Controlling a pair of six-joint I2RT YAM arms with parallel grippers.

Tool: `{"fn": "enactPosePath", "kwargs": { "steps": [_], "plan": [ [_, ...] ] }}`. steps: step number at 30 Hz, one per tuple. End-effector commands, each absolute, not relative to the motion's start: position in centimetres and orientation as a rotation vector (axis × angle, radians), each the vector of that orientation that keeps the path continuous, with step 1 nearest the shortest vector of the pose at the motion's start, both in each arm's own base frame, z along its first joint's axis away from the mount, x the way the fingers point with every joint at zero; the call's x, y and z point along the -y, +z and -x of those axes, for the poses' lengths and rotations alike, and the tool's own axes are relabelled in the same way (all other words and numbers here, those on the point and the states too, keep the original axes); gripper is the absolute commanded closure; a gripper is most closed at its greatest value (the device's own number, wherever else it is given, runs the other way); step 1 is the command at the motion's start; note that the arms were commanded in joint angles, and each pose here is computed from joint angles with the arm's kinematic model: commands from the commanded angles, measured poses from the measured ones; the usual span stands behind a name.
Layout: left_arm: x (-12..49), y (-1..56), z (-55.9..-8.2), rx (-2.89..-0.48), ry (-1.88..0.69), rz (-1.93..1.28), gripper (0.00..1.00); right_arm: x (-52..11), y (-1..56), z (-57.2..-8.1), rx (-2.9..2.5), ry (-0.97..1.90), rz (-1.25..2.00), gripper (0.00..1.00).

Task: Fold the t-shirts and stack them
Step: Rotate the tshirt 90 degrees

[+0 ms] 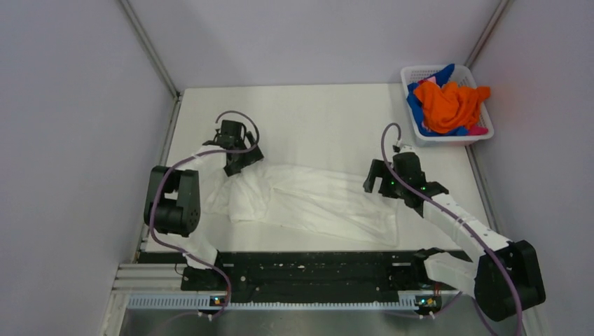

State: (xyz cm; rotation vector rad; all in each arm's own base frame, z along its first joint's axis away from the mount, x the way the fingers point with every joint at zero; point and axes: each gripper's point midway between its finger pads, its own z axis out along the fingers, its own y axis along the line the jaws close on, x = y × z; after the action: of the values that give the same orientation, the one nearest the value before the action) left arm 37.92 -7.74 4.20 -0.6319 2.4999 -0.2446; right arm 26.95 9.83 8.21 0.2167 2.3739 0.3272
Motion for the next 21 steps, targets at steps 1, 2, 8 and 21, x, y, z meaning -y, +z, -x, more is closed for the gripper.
{"fn": "enactPosePath", "kwargs": {
  "steps": [1,2,8,21],
  "plan": [
    [8.6,7.8,-43.2,-2.401,-0.299,0.518,0.01,-13.4,9.8,-28.1,-2.315,0.410,-0.060,0.01],
    [8.9,8.1,-44.1,-2.396,-0.313,0.505,0.01,-14.1,9.8,-28.0,-2.313,0.421,-0.028,0.01],
    [11.0,6.6,-47.2,-2.510,-0.394,0.489,0.01,-17.8,9.2,-26.9,-2.331,0.481,0.103,0.01],
    [8.1,16.8,-43.2,-2.325,-0.293,0.525,0.01,-18.1,6.2,-26.4,-2.416,0.340,0.138,0.01]
  ]
}}
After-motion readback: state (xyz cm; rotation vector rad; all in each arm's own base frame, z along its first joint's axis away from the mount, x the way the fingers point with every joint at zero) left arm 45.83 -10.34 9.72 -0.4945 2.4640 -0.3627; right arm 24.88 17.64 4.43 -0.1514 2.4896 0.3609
